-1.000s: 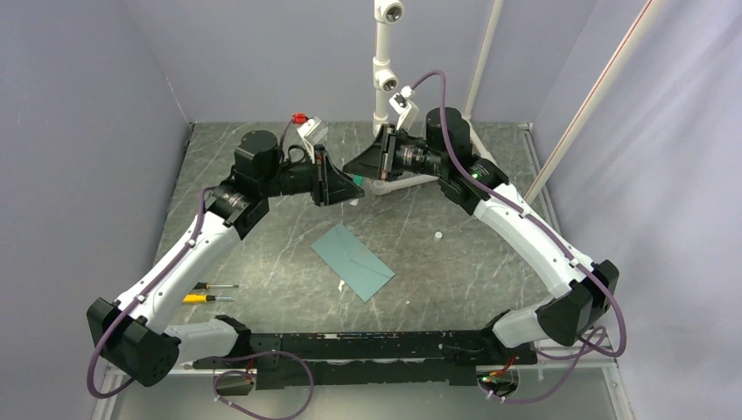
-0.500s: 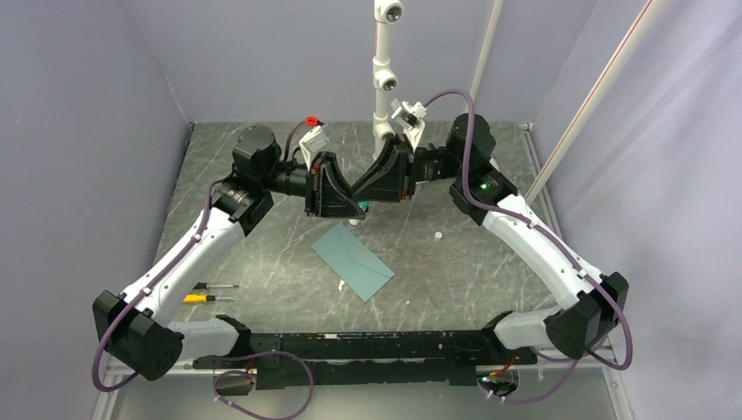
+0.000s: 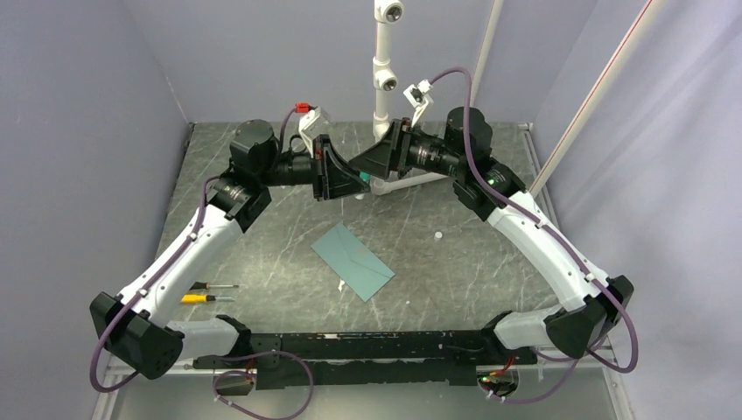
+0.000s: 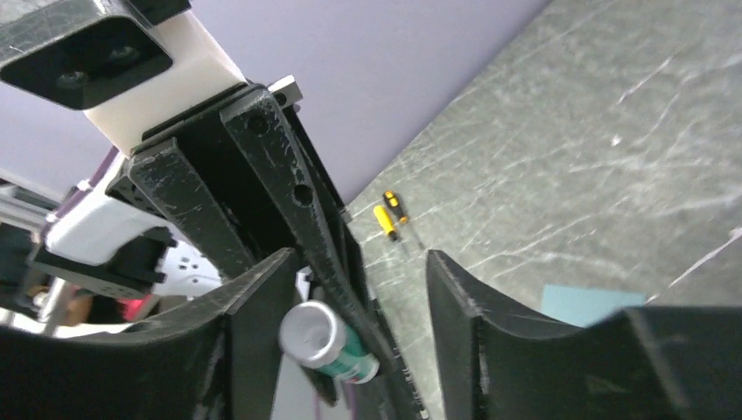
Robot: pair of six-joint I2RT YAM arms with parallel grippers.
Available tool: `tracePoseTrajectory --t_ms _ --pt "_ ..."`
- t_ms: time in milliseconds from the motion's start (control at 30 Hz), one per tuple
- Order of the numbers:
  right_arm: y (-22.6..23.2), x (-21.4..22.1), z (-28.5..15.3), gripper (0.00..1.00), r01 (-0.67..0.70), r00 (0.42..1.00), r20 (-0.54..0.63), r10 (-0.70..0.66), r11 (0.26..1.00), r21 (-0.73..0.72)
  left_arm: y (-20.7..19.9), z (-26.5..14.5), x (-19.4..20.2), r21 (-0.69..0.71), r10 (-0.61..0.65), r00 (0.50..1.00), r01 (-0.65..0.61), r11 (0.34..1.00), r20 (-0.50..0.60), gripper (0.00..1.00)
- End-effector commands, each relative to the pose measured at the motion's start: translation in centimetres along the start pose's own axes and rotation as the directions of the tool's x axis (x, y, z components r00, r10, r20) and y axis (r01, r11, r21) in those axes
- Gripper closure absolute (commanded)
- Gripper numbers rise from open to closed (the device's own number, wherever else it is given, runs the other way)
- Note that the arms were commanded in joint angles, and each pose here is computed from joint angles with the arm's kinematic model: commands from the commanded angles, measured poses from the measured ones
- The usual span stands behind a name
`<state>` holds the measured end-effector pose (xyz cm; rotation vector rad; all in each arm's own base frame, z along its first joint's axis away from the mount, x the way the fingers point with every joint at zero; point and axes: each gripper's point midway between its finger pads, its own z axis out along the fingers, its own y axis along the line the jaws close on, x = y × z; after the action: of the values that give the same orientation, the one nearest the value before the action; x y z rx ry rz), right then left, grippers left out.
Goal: Place the letter into the envelope and seal it
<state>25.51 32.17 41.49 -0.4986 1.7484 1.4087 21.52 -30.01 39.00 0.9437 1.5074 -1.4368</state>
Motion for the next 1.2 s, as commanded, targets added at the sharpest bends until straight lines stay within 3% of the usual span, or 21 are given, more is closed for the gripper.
tracePoseTrajectory --t_ms 0,233,333,367,433,533,600,667,767,833,867,900,967,1000,1167 --pt "-0.9 -0.2 0.0 0.48 -0.077 0.996 0.045 0.073 0.994 0.083 1.3 0.0 -1.7 -0.093 0.019 0.998 -0.013 0.996 0.061 0.98" --pt "0.0 -0.3 0.0 0.73 -0.059 0.997 0.048 0.057 0.998 0.031 1.4 0.1 -1.4 -0.090 -0.006 0.997 0.013 0.996 0.079 0.98" --pt "0.3 0.1 0.1 0.97 -0.012 1.000 0.019 0.012 1.000 -0.006 0.4 0.2 -1.1 -0.025 -0.010 0.999 0.011 1.000 0.052 0.97" --pt "0.6 0.3 0.0 1.00 0.029 1.000 0.012 -0.029 0.999 -0.035 -0.2 0.3 -0.9 0.015 -0.010 0.999 0.010 1.000 0.033 0.98" --pt "2.3 0.9 -0.6 1.00 0.131 0.991 -0.004 -0.134 0.977 -0.170 -1.5 0.2 -0.4 0.105 -0.018 1.000 0.018 0.994 -0.005 0.98" --pt "6.2 2.3 -2.5 1.00 0.292 0.949 0.013 -0.316 0.859 -0.421 -3.2 -0.1 0.2 0.212 -0.012 0.999 0.019 0.977 -0.035 0.97" --pt "7.2 3.2 -3.3 1.00 0.317 0.932 0.009 -0.361 0.804 -0.503 -3.8 -0.3 0.3 0.246 0.000 0.999 0.010 0.969 -0.039 0.98" --pt "7.2 3.7 -3.4 1.00 0.292 0.932 -0.029 -0.361 0.797 -0.530 -4.0 -0.4 0.3 0.252 0.004 0.999 0.006 0.968 -0.037 0.98" --pt "5.4 2.6 -1.9 1.00 0.232 0.963 -0.039 -0.268 0.889 -0.396 -3.3 -0.1 0.0 0.210 -0.004 1.000 0.009 0.978 -0.022 0.98" --pt "3.2 1.6 -0.8 0.82 0.176 0.981 -0.033 -0.190 0.952 -0.249 -2.5 0.1 -0.2 0.164 -0.012 1.000 0.013 0.986 -0.006 0.98" --pt "2.1 1.4 -0.4 0.77 0.127 0.990 -0.039 -0.136 0.976 -0.176 -1.8 0.2 -0.3 0.125 -0.019 1.000 0.018 0.992 0.007 0.98" --pt "1.1 1.1 -0.1 0.79 0.094 0.995 -0.030 -0.098 0.989 -0.117 -1.3 0.3 -0.3 0.101 -0.031 0.999 0.030 0.994 0.009 0.98" --pt "0.3 0.9 0.3 1.00 0.035 0.999 -0.012 -0.036 0.996 -0.079 0.0 0.6 -0.2 0.037 -0.067 0.998 0.067 0.997 0.016 0.98" --pt "0.5 0.9 0.4 1.00 0.011 1.000 -0.010 -0.012 0.996 -0.091 0.4 0.7 -0.1 0.024 -0.083 0.996 0.083 0.996 0.014 0.95" --pt "0.3 1.6 0.7 1.00 0.043 0.997 -0.050 -0.050 0.991 -0.123 1.9 1.3 0.2 -0.020 -0.184 0.983 0.184 0.983 0.004 0.64"
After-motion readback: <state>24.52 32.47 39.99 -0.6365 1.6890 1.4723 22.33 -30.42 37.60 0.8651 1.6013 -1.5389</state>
